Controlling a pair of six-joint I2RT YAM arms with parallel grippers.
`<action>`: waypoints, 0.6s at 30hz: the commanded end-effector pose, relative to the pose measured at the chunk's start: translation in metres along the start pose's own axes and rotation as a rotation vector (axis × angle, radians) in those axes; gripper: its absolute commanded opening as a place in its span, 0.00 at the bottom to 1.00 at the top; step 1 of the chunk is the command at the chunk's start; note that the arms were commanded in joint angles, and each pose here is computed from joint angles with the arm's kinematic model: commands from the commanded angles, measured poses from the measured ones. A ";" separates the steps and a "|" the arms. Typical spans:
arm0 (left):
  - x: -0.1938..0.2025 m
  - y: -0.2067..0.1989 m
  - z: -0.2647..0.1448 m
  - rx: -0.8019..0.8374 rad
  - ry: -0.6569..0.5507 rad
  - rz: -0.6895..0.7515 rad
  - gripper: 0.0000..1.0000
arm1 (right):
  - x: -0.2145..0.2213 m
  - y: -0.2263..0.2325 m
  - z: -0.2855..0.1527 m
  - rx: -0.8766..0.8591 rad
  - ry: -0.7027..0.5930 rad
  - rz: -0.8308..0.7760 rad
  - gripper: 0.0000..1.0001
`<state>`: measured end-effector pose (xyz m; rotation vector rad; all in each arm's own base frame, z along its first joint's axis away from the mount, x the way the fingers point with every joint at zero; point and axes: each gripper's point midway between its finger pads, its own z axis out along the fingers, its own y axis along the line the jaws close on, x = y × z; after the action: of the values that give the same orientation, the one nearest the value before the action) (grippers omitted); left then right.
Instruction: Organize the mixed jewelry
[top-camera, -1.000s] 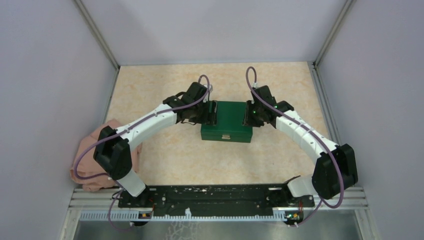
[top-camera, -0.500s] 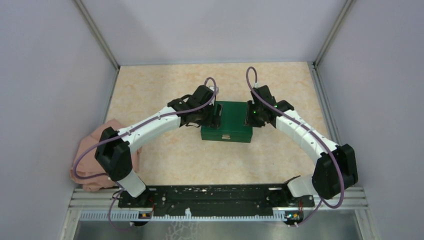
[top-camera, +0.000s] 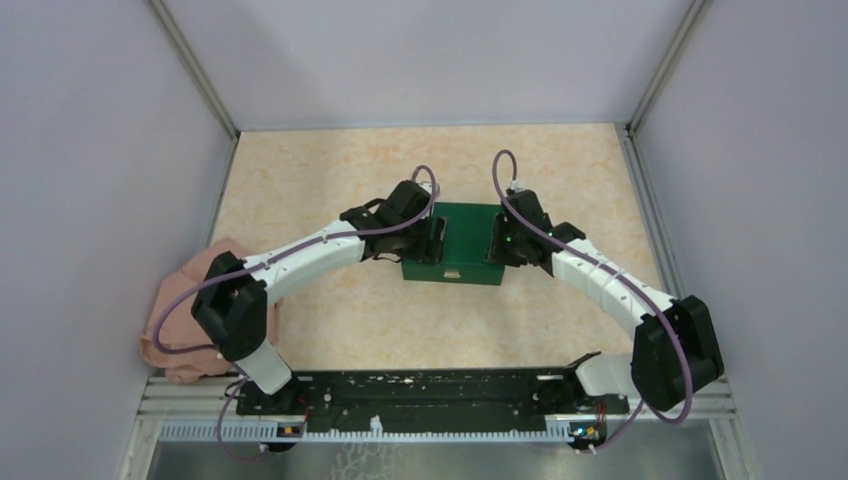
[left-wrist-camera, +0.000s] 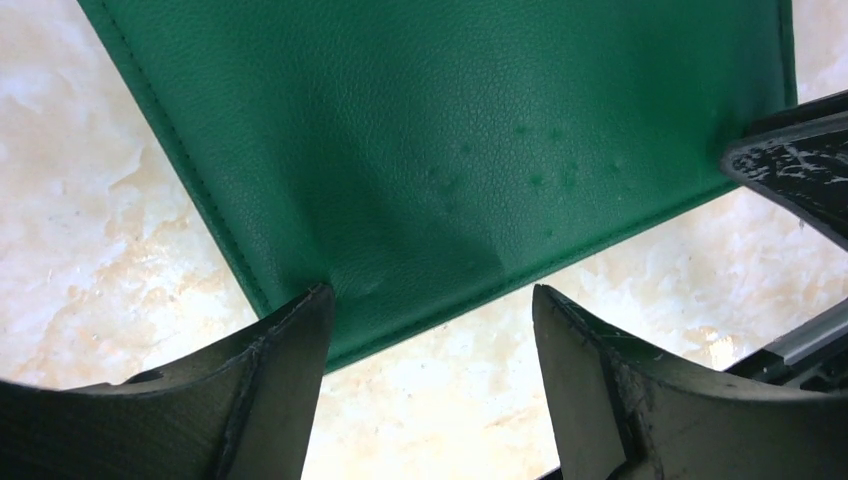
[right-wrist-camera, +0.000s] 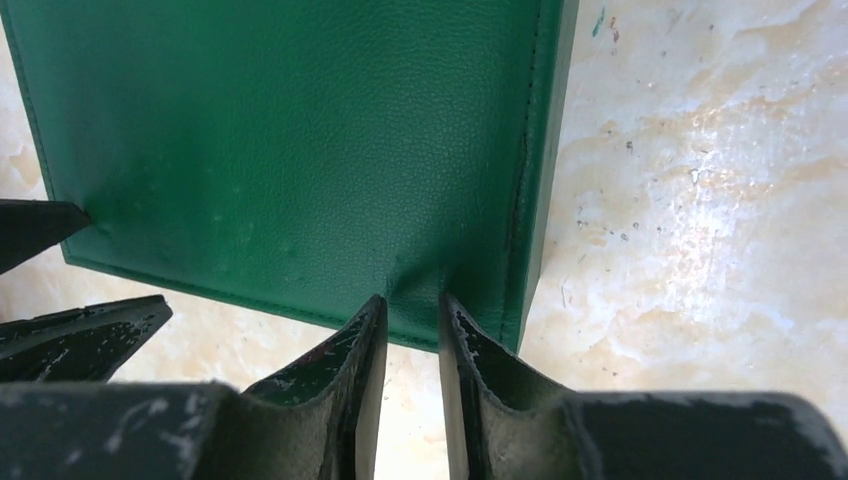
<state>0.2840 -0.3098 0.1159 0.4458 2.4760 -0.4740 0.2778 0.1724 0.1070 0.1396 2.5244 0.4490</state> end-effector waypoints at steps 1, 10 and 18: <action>-0.018 -0.005 -0.018 -0.010 -0.011 0.031 0.80 | -0.030 0.007 -0.030 0.040 -0.066 -0.059 0.27; -0.168 -0.042 -0.127 0.066 -0.426 0.067 0.91 | -0.177 0.048 -0.152 0.043 -0.562 -0.135 0.77; -0.230 -0.001 -0.193 0.440 -0.568 -0.226 0.99 | -0.255 0.021 -0.306 0.246 -1.053 -0.087 0.99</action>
<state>0.3631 -0.2986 0.3704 0.2358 1.9520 -0.8593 0.3471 0.1122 0.4078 0.1559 1.7746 0.1722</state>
